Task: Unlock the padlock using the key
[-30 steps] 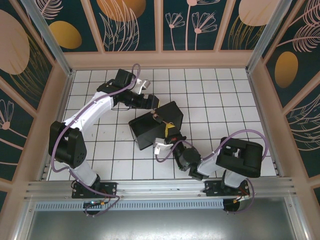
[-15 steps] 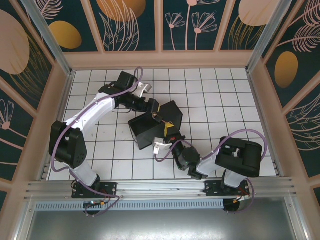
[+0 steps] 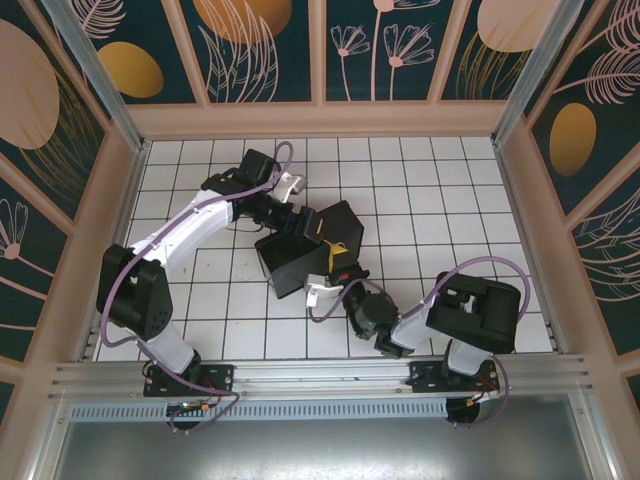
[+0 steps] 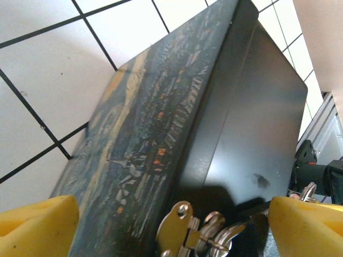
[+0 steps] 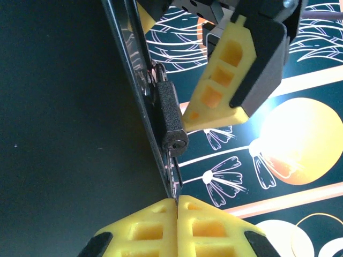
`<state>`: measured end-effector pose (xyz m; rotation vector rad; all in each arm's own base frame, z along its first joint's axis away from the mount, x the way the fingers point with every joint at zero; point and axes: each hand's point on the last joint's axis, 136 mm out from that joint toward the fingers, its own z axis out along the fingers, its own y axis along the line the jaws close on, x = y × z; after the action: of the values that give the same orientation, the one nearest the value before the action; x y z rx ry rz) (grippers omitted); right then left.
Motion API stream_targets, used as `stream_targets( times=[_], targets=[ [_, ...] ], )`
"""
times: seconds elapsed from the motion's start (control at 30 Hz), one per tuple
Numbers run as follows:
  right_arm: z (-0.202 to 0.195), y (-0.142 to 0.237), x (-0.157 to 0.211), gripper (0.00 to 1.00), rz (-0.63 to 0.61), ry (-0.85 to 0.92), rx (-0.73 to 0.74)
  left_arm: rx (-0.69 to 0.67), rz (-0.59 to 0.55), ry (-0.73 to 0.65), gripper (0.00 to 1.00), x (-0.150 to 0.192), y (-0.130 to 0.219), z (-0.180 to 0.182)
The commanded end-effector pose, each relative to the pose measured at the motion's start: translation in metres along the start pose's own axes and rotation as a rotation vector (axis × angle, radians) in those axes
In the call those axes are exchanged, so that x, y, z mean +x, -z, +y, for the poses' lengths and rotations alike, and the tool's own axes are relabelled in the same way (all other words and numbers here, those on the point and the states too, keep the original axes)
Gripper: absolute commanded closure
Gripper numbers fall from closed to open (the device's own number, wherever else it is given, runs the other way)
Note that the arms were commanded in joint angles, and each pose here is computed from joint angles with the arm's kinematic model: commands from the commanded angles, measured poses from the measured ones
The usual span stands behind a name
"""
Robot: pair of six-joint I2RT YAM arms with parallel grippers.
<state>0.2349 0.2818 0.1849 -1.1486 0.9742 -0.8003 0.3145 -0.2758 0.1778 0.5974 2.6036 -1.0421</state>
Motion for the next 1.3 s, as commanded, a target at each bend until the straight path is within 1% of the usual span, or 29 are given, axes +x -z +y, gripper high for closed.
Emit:
stream_targets(
  times=[0.0, 0.2, 0.43, 0.57, 0.67, 0.8, 1.03, 1.27],
  targets=[
    [-0.018, -0.004, -0.008, 1.0, -0.03, -0.07, 0.072, -0.011, 0.03, -0.016, 0.09, 0.011, -0.002, 0.002],
    [-0.026, -0.006, -0.009, 1.0, -0.036, -0.071, 0.089, -0.025, 0.037, -0.012, 0.1, 0.013, -0.003, 0.005],
    [-0.031, -0.003, -0.008, 1.0, -0.041, 0.021, 0.099, -0.038, 0.04, -0.012, 0.11, 0.013, -0.005, 0.008],
    [-0.038, 0.002, -0.002, 1.0, -0.032, 0.051, 0.109, -0.038, 0.042, -0.011, 0.12, 0.012, -0.006, 0.009],
    [-0.045, 0.001, -0.001, 1.0, -0.032, 0.041, 0.123, -0.035, 0.038, -0.014, 0.12, 0.012, -0.005, 0.008],
    [-0.038, 0.003, -0.003, 1.0, -0.055, 0.051, 0.106, -0.034, 0.029, -0.014, 0.12, 0.01, -0.003, 0.006],
    [-0.035, 0.002, 0.004, 1.0, -0.047, 0.039, 0.095, -0.024, 0.032, -0.011, 0.12, 0.008, -0.004, 0.005],
    [-0.031, -0.004, -0.003, 1.0, -0.059, 0.016, 0.093, -0.025, 0.034, -0.003, 0.12, 0.01, -0.005, 0.006]
  ],
)
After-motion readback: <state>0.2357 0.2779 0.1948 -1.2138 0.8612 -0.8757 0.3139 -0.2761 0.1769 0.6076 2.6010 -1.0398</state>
